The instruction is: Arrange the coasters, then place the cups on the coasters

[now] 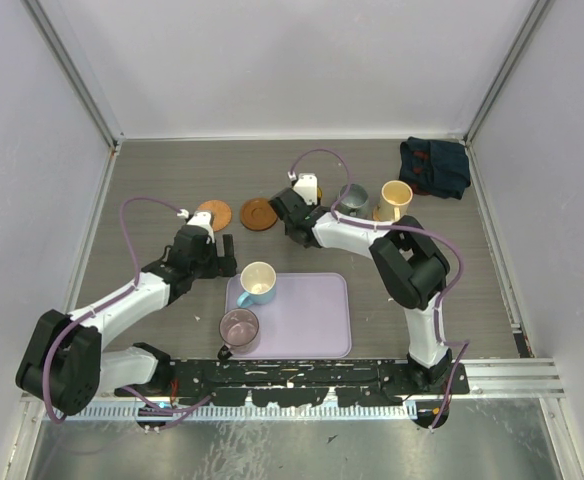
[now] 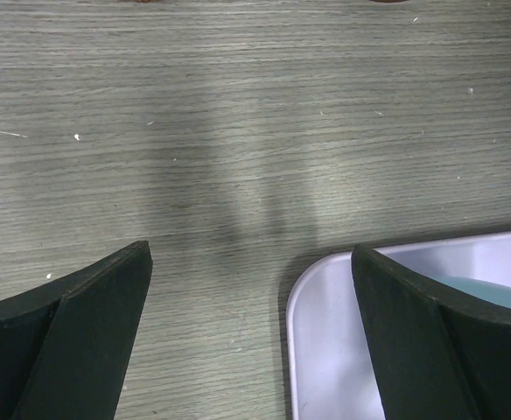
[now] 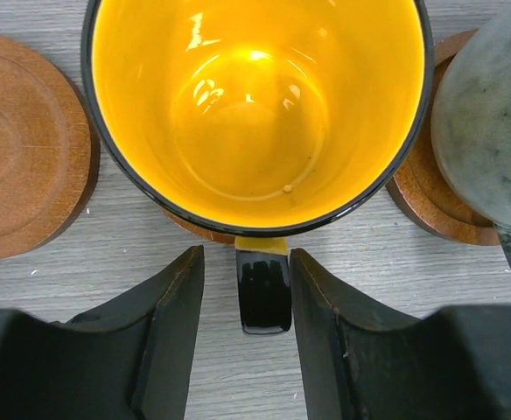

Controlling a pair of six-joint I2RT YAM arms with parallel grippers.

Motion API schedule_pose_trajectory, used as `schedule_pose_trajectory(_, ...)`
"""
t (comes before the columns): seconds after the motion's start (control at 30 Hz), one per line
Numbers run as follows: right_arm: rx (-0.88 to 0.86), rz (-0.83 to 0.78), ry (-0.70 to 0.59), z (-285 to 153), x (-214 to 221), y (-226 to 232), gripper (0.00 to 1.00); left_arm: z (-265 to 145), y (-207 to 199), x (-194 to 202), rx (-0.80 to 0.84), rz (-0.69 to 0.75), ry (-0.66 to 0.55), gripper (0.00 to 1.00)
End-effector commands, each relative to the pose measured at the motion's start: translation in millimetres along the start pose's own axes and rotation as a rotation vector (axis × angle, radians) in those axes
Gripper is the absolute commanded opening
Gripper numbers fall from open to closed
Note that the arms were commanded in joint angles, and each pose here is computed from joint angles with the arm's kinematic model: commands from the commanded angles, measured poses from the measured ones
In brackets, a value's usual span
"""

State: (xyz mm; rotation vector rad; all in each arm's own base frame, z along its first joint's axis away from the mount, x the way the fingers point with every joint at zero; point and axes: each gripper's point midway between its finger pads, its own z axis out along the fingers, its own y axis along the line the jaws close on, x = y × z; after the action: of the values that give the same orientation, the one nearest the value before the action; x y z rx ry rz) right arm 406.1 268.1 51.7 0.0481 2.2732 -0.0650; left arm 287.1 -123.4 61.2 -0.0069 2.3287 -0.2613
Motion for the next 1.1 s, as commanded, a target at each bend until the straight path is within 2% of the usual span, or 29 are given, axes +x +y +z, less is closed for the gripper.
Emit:
schedule_pose_trajectory(0.0,-0.056,0.058,-0.085,-25,-38,10,0.49,-1,-9,-20,0.027,-0.013,-0.065,0.98)
schedule_pose_trajectory(0.43,-0.045,0.052,-0.076,-28,-32,10,0.50,-5,-12,-21,0.048,-0.012,-0.068,0.98)
schedule_pose_trajectory(0.57,-0.043,0.056,-0.076,-30,-30,8,0.62,-9,-20,-26,0.094,-0.002,-0.088,0.98)
schedule_pose_trajectory(0.67,-0.045,0.056,-0.078,-35,-30,7,0.67,-17,-22,-32,0.107,-0.006,-0.119,0.98)
schedule_pose_trajectory(0.87,-0.062,0.055,-0.075,-49,-28,11,0.70,-39,-25,-47,0.137,0.005,-0.187,0.98)
schedule_pose_trajectory(1.07,-0.083,0.058,-0.087,-72,-32,8,0.71,-56,-38,-38,0.224,0.027,-0.151,0.98)
